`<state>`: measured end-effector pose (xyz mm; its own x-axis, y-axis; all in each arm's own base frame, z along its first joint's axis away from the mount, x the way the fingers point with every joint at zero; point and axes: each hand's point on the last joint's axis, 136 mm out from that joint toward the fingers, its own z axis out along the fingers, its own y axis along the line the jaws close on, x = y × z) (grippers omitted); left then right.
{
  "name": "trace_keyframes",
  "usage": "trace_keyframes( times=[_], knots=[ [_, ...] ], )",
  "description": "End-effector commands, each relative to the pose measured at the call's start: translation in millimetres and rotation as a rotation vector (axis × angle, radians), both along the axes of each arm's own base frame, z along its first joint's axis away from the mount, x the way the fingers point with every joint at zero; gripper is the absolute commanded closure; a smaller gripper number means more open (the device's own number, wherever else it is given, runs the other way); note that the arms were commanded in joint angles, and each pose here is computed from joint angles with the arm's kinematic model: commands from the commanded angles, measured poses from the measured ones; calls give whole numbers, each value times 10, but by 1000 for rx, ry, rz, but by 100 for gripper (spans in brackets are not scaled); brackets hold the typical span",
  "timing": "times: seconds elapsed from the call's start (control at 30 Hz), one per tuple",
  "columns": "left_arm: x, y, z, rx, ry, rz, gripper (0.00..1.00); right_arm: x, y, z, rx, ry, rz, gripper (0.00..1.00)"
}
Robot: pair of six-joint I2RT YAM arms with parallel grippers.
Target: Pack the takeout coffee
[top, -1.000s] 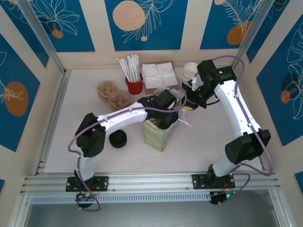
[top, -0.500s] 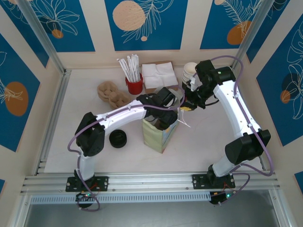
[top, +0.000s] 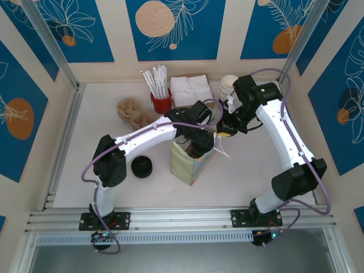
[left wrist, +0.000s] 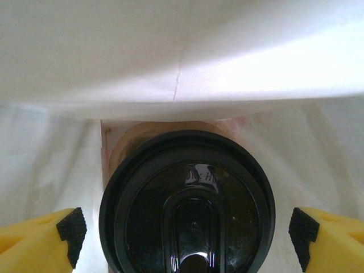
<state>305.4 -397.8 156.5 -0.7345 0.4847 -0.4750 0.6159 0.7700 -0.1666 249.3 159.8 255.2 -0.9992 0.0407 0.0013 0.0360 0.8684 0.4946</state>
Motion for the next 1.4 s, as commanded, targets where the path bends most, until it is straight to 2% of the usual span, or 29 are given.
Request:
trace_keyframes(
  times=[0.0,0.37,0.63,0.87,1.07,1.17,1.37],
  knots=[
    [-33,5,359,-68,-12,1,8,-140,-57,-11,-26,24,29,100],
    [-73,58,500,-86,-17,16,13,-118,-174,-14,-79,11,20,100],
    [-178,-17,795,-200,-29,-34,10,-84,-214,4,-101,-4,13,100],
    [-340,-67,1081,-292,-24,-110,12,-35,-201,19,-96,-7,4,100],
    [-381,-75,1237,-326,-28,-124,14,10,-185,37,-89,-18,6,100],
    [-345,-68,1405,-358,-46,-115,16,17,-176,47,-85,-24,11,100],
    [-124,44,1983,-465,-122,-43,15,66,-148,83,-72,-71,54,100]
  ],
)
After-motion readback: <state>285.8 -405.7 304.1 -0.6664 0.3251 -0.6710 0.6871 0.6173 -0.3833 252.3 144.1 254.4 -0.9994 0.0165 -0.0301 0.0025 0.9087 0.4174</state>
